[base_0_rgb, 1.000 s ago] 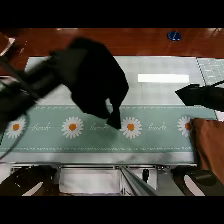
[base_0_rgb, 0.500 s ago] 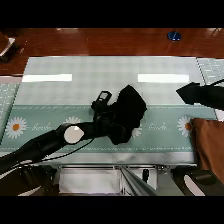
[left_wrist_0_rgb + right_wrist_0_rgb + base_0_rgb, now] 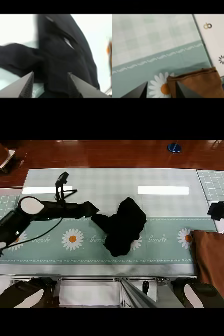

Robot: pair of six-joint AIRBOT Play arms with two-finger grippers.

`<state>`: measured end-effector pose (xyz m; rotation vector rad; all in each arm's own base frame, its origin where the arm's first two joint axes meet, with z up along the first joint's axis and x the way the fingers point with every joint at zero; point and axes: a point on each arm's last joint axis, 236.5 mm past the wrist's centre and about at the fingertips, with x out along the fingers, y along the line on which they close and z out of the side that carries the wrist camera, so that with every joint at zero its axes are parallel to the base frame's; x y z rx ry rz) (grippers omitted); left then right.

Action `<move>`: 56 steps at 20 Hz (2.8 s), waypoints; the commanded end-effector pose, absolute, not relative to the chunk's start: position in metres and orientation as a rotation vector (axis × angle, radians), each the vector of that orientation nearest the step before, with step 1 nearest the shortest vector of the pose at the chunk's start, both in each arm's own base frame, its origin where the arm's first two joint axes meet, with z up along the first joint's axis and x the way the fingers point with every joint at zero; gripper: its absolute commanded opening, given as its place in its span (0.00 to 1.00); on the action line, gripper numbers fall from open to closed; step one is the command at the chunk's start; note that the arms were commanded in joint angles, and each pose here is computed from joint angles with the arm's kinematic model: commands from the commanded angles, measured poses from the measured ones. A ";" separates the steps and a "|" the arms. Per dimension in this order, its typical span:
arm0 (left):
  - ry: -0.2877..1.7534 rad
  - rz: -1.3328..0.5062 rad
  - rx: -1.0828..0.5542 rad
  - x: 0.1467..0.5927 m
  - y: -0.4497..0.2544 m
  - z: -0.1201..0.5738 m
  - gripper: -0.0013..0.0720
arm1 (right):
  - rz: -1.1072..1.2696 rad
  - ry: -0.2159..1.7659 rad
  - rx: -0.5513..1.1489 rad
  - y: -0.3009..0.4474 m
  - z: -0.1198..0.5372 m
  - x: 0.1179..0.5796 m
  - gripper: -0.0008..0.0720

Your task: Fold the shirts.

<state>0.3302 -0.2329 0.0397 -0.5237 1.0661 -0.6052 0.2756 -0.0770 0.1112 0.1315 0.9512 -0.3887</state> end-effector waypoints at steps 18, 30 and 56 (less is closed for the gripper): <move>1.367 -1.149 -0.760 0.323 -0.350 -0.002 0.05 | 0.096 1.422 0.286 0.099 -0.039 0.201 0.57; 1.283 -1.065 -0.814 0.364 -0.313 0.005 0.05 | 0.410 1.397 0.559 0.260 -0.070 0.220 0.57; 1.279 -1.061 -0.809 0.364 -0.315 0.005 0.05 | 0.412 1.261 0.613 0.239 -0.077 0.349 0.04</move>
